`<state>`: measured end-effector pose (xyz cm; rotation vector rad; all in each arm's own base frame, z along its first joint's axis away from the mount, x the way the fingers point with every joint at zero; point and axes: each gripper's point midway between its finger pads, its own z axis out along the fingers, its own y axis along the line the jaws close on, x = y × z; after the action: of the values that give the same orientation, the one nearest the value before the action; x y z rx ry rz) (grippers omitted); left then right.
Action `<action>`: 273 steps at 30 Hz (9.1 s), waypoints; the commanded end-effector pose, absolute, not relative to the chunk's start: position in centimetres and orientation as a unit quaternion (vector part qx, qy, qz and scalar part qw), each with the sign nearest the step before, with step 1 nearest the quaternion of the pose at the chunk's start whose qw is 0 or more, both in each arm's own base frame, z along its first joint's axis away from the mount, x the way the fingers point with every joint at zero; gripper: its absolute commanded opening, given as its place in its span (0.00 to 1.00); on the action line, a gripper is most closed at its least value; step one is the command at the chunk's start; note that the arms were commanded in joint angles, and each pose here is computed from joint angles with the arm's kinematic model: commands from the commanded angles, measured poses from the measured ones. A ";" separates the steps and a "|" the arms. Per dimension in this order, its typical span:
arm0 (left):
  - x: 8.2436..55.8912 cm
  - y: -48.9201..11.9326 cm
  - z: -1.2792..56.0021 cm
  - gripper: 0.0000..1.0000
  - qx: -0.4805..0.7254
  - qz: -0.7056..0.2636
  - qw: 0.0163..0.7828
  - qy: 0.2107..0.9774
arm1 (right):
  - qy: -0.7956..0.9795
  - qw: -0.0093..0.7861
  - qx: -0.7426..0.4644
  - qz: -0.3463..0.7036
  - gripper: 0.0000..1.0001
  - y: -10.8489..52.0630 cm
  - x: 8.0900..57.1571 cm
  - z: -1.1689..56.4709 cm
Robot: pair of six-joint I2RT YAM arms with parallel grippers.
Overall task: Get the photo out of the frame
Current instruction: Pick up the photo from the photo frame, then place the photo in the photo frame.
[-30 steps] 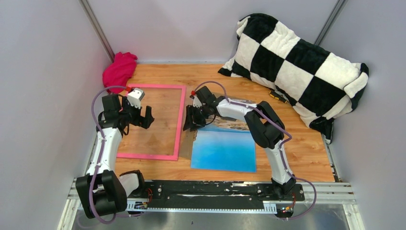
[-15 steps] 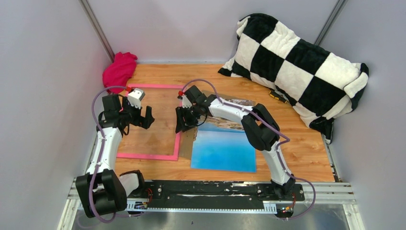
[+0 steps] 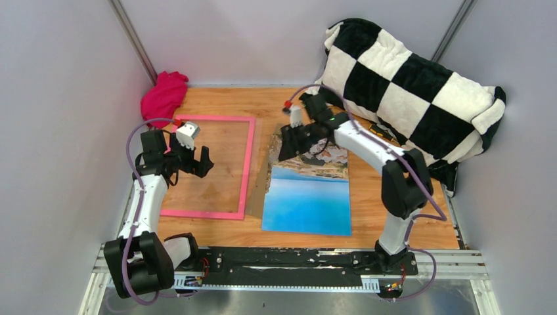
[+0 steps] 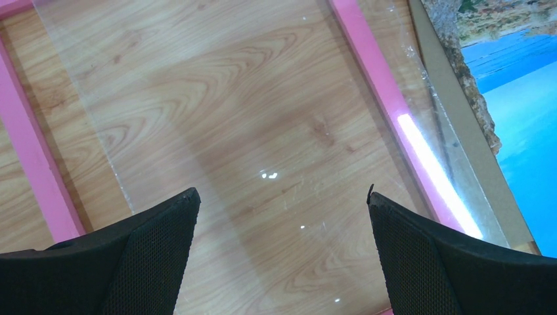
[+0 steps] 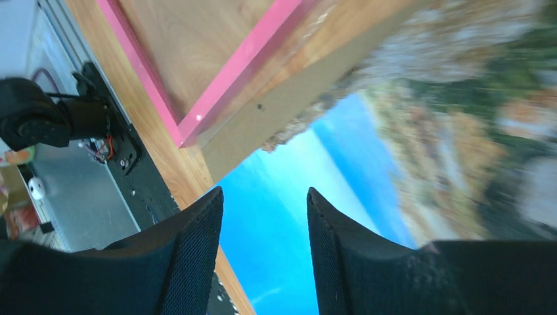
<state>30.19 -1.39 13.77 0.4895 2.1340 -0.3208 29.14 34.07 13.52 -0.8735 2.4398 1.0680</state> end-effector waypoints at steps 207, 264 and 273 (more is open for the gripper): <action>29.9 -0.6 14.0 1.00 0.205 -0.103 0.455 0.860 | 0.783 0.128 -0.015 0.608 0.00 28.5 37.4 15.6; 29.8 -0.8 14.1 1.00 0.210 -0.105 0.458 0.857 | 0.936 0.155 -0.174 0.266 0.87 22.6 33.2 8.2; 29.8 -0.9 14.2 1.00 0.212 -0.109 0.459 0.856 | 0.923 0.226 -0.265 0.163 1.00 18.2 32.6 11.3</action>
<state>29.86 -0.86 13.86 0.5004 2.1359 -0.2686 33.86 20.71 9.84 -0.5485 2.6043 0.6374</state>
